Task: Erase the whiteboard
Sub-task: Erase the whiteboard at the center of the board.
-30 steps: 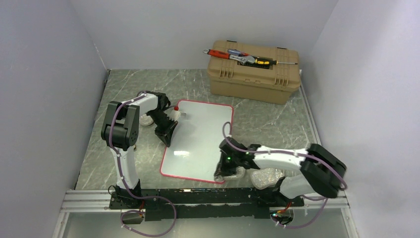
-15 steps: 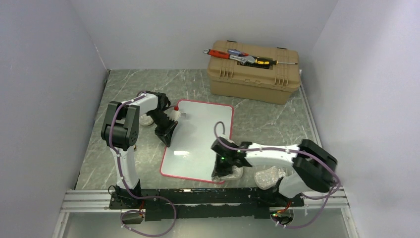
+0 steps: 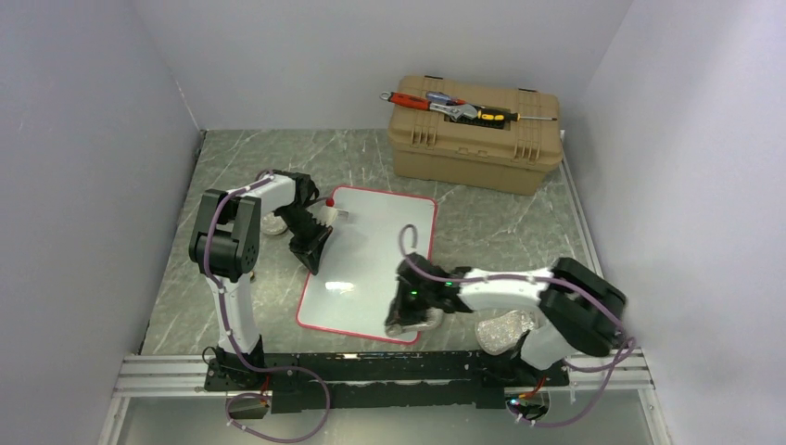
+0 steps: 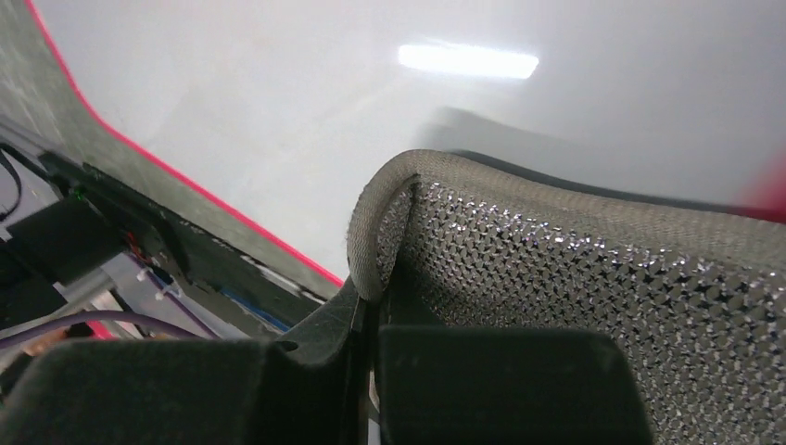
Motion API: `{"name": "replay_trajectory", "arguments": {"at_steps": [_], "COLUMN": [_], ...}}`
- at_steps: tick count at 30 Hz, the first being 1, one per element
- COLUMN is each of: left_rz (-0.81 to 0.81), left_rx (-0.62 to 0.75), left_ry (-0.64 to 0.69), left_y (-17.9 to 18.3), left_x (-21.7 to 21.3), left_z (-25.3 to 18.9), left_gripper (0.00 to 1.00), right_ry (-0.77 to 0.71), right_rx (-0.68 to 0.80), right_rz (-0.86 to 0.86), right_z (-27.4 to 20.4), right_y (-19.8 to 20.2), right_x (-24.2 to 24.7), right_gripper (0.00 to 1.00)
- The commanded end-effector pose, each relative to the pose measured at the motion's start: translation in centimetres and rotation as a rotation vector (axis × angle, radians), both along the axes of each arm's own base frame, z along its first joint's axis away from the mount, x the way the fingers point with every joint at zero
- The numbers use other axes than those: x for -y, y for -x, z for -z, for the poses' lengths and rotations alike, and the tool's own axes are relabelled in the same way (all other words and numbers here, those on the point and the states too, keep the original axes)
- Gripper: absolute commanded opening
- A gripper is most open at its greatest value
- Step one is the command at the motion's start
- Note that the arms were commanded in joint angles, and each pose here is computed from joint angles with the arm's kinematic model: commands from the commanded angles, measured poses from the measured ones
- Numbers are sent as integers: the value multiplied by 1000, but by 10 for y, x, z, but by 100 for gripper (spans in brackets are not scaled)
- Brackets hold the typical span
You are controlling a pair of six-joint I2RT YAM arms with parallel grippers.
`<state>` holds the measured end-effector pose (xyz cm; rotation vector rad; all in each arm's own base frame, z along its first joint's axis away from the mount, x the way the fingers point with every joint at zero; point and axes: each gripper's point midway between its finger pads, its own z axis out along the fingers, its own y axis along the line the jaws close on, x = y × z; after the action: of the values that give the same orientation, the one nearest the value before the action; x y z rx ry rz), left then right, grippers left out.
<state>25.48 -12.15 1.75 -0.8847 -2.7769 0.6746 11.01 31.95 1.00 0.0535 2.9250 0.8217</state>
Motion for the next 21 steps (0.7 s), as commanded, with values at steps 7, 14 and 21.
{"name": "replay_trajectory", "arguments": {"at_steps": [7, 14, 21], "left_rz": [37, 35, 38], "left_rx": [113, 110, 114], "left_ry": [-5, -1, -5], "left_y": [-17, -15, -16], "left_x": [-3, -2, -3], "left_z": [-2, 0, 0], "left_gripper": [3, 3, 3], "right_ry": [364, 323, 256], "right_rx": [-49, -62, -51], "right_rz": [140, -27, -133], "right_z": [47, 62, 70], "right_y": [34, 54, 31], "right_x": [142, 72, 10], "right_gripper": [0, 0, 0]}}
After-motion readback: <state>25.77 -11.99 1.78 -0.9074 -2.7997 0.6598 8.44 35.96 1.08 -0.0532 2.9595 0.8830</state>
